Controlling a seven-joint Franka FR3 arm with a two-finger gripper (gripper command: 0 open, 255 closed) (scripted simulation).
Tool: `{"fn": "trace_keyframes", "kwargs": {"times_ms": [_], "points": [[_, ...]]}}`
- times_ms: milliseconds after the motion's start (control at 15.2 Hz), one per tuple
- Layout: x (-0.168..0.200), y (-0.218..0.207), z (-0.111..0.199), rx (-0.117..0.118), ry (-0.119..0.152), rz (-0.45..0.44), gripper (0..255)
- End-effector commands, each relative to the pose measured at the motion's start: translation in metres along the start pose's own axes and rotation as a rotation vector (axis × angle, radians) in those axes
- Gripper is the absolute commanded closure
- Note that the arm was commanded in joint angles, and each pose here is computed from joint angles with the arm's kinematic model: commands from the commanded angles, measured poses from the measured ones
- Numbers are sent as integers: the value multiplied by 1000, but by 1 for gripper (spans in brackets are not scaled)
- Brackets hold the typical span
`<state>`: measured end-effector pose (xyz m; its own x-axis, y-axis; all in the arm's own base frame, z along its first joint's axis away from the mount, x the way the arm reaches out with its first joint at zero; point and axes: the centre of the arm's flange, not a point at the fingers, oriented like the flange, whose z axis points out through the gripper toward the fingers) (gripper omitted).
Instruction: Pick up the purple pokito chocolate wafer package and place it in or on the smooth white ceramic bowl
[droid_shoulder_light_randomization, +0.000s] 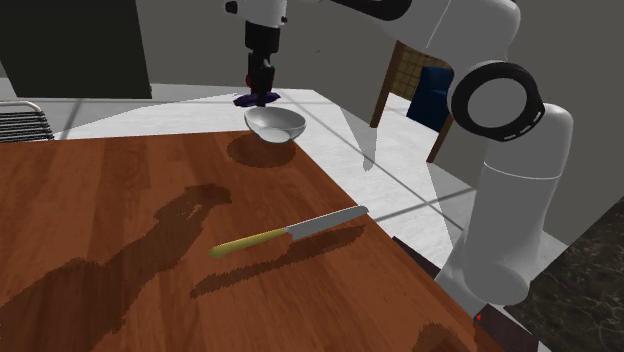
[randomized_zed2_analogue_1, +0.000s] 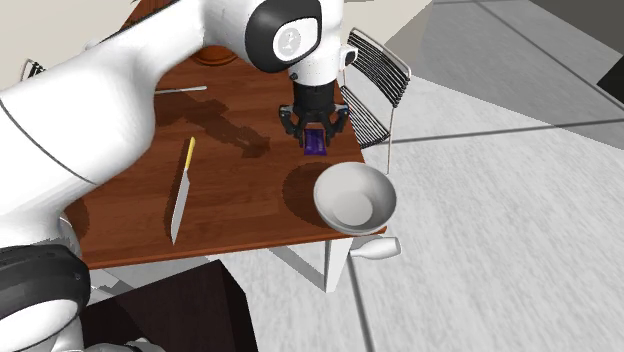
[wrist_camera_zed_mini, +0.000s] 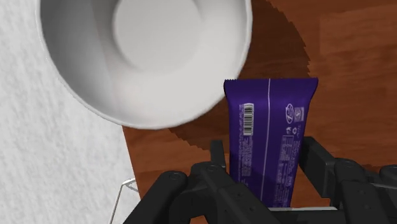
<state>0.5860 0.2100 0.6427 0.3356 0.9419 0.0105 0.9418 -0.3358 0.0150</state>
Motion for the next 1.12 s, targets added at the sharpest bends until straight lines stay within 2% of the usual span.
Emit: {"fn": "trace_keyframes", "kwargs": {"times_ms": [0,462,1056], "points": [[-20,18,-2,0,0,-1,255],[-91,92,-5,0,0,-1,255],[-91,91,43,0,0,-1,255]]}}
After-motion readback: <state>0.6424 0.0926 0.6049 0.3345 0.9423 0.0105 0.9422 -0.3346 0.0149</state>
